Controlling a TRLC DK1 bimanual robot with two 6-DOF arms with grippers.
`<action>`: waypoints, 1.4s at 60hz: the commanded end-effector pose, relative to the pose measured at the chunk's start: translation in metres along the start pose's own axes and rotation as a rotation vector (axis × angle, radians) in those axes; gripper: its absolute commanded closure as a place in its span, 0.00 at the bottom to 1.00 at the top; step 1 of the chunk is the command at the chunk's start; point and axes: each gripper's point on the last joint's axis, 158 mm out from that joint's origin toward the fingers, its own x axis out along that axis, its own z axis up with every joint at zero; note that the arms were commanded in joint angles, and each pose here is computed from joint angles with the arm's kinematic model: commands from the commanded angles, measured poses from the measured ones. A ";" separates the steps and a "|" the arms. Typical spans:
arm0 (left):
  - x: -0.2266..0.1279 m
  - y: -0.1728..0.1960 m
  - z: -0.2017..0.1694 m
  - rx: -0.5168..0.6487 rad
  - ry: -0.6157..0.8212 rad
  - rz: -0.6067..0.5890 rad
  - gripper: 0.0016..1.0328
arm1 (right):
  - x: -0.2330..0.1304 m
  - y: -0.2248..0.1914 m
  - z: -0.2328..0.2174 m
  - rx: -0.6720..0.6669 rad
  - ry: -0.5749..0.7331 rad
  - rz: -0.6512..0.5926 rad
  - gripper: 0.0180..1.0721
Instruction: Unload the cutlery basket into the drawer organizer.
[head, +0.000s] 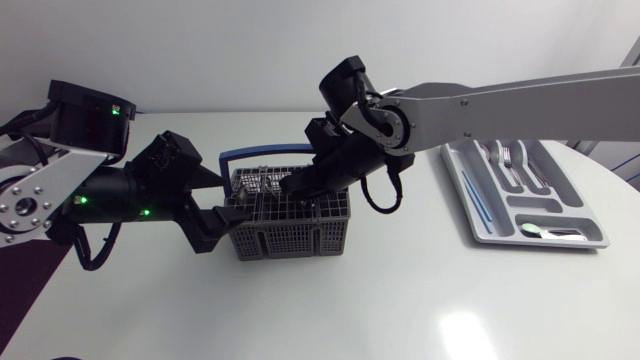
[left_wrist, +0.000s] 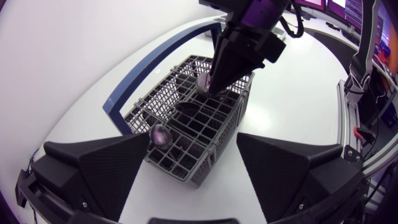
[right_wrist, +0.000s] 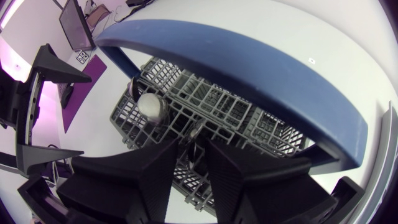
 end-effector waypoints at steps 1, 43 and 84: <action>0.003 -0.008 -0.009 0.012 0.008 -0.019 0.05 | 0.008 0.003 -0.002 0.022 0.017 0.002 0.66; 0.004 -0.009 -0.010 0.014 0.007 -0.022 0.05 | 0.010 -0.010 -0.007 0.037 0.023 -0.034 0.72; 0.005 -0.011 -0.010 0.020 0.005 -0.026 0.05 | 0.005 -0.008 -0.012 0.031 0.035 -0.031 0.89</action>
